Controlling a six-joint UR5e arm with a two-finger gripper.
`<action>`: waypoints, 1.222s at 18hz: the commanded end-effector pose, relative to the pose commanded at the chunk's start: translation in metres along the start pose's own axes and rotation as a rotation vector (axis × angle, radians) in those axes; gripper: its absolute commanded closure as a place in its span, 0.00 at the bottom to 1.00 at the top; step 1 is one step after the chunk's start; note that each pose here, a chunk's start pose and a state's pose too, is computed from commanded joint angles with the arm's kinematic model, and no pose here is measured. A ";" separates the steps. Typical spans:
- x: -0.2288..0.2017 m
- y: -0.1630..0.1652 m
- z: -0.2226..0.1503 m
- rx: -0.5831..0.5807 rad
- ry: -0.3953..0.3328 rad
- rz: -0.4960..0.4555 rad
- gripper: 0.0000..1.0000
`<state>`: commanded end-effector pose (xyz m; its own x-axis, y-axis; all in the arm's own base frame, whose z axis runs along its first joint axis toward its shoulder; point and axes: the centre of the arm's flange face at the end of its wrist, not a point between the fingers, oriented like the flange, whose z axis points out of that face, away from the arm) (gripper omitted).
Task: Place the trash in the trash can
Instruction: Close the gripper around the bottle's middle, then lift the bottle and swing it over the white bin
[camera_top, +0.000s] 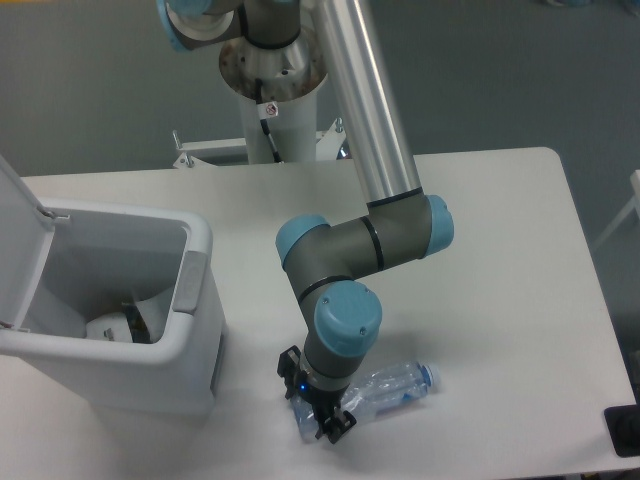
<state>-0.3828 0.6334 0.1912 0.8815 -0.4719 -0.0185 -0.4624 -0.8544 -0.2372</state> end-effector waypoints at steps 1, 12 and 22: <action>0.000 0.001 -0.001 0.001 0.000 -0.001 0.54; -0.033 0.037 -0.121 0.249 -0.097 -0.116 0.61; -0.032 0.005 -0.260 0.665 -0.073 -0.315 0.61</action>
<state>-0.4383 0.5881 0.4432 0.9777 -0.1906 0.0881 -0.0512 -0.6233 -0.7803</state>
